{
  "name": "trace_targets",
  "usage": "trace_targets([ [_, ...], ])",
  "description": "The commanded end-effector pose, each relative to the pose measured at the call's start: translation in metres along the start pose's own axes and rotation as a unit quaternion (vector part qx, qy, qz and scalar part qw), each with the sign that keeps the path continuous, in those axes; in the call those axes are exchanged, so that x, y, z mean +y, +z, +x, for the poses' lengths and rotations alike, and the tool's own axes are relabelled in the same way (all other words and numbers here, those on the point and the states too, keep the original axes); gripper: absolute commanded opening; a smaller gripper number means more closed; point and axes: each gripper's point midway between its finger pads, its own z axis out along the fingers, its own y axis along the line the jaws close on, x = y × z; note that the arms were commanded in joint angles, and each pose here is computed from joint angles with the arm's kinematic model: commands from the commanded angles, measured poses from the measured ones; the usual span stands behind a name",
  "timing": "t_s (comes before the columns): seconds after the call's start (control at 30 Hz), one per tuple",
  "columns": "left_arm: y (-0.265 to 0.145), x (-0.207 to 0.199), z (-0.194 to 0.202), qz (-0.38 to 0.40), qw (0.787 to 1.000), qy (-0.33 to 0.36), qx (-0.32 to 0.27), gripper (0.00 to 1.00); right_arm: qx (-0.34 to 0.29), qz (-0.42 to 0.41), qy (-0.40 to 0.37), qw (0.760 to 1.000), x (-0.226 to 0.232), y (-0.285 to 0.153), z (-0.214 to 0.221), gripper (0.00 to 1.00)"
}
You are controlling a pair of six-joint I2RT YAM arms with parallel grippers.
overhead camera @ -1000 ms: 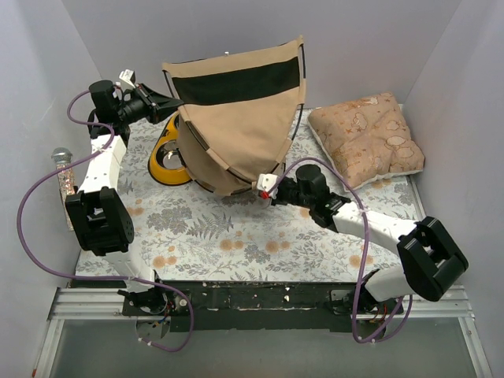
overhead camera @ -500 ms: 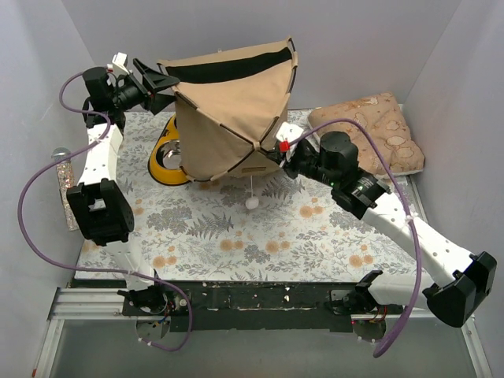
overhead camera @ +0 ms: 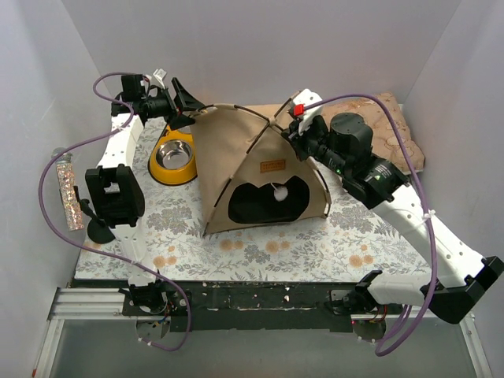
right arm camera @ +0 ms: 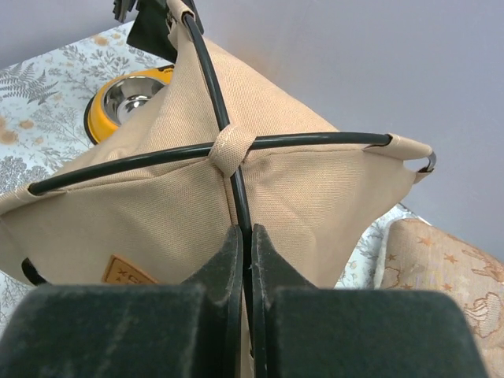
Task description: Set up the pet tent
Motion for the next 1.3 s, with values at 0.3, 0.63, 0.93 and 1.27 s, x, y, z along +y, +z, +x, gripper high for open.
trace_targets([
  [0.3,-0.027,0.025,0.016,0.014,0.991,0.120,0.057,0.98,0.020,-0.067,0.062,0.996,0.017,0.050,0.024,0.40],
  [0.63,-0.004,0.035,-0.021,-0.005,0.992,0.127,0.017,0.98,0.009,-0.034,0.072,0.997,-0.005,0.060,0.025,0.01],
  [0.93,-0.046,0.048,-0.013,-0.033,0.989,0.147,0.003,0.98,-0.080,0.151,0.081,0.982,-0.093,0.039,-0.026,0.01],
  [1.27,-0.055,0.028,0.013,0.027,0.988,0.150,0.003,0.98,-0.094,0.176,0.012,0.980,-0.105,0.015,-0.029,0.01],
])
